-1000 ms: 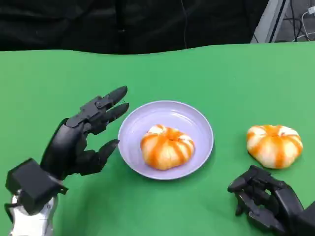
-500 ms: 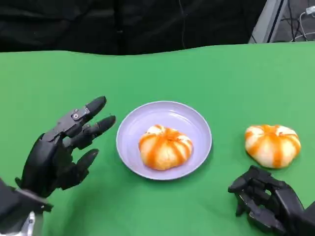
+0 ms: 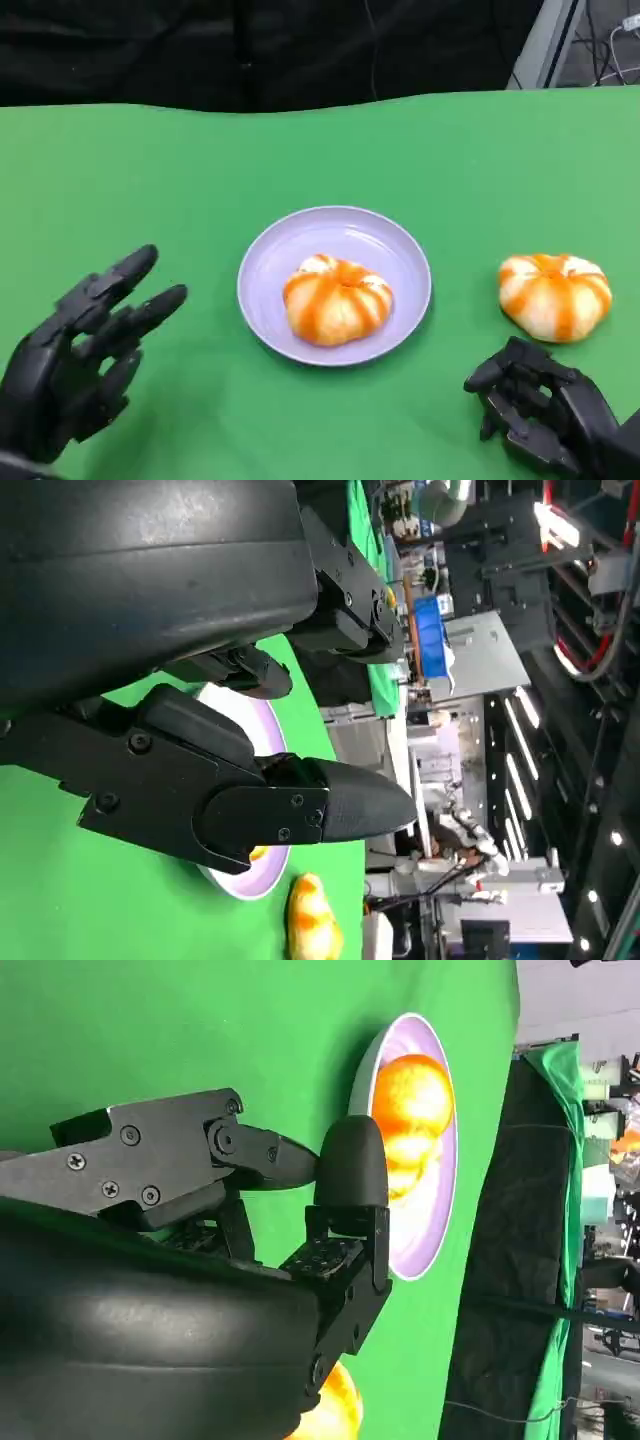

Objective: Grasp the bread from the table and place it into the plate.

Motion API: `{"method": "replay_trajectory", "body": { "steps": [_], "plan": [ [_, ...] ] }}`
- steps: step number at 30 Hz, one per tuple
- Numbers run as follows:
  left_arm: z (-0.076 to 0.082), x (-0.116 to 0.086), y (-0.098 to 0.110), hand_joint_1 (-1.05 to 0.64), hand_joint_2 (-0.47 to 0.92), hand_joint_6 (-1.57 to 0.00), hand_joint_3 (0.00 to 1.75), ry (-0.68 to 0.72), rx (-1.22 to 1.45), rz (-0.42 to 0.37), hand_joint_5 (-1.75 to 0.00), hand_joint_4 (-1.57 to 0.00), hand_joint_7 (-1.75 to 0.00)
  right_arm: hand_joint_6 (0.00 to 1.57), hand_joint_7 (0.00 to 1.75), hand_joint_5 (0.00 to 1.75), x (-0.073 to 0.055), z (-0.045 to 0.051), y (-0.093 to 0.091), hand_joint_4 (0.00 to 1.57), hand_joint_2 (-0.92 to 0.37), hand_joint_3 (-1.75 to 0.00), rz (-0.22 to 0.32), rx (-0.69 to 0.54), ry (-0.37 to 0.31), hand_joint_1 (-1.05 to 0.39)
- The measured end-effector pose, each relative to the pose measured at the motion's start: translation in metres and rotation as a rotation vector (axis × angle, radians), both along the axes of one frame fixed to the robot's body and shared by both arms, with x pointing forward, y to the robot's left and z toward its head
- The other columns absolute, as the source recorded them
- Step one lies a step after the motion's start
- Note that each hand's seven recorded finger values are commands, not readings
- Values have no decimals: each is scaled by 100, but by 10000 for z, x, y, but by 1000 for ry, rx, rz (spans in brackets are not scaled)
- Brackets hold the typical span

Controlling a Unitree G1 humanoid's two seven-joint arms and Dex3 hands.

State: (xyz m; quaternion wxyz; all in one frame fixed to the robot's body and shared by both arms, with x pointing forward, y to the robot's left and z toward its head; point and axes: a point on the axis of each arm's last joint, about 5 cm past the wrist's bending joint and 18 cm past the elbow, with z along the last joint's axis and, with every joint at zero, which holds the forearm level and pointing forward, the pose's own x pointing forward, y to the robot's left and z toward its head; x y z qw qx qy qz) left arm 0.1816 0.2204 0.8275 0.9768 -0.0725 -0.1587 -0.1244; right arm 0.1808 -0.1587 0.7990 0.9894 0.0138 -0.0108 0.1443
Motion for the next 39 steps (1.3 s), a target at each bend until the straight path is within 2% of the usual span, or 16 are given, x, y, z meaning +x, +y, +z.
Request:
{"method": "replay_trajectory", "body": {
  "steps": [5, 12, 27, 37, 39],
  "plan": [
    [-41, -88, 55, -73, 92, -45, 46, 15, -9, 29, -3, -59, -1, 64, 130, 175, 0, 0, -8, 63, -92, -48, -2, -2, 1, -28],
    [-129, -317, 173, -72, 92, -46, 46, 53, -18, 80, -3, -61, -1, 64, 130, 175, -6, -3, -13, 62, -92, -47, -4, -3, 2, -29],
    [-185, -403, 268, -74, 92, -55, 48, 87, 0, 141, -5, -73, -3, 65, 130, 175, -10, -1, -11, 64, -92, -48, 2, 0, 1, -27],
    [-246, -457, 298, -64, 92, -56, 49, 132, -19, 170, -3, -76, -2, 66, 128, 175, -10, -2, -12, 64, -92, -48, 4, 2, 1, -28],
    [-250, -453, 300, -53, 92, -58, 39, 134, -23, 173, -3, -78, -1, 66, 128, 175, -10, -2, -12, 64, -92, -48, 5, 2, 1, -28]
  ]
}}
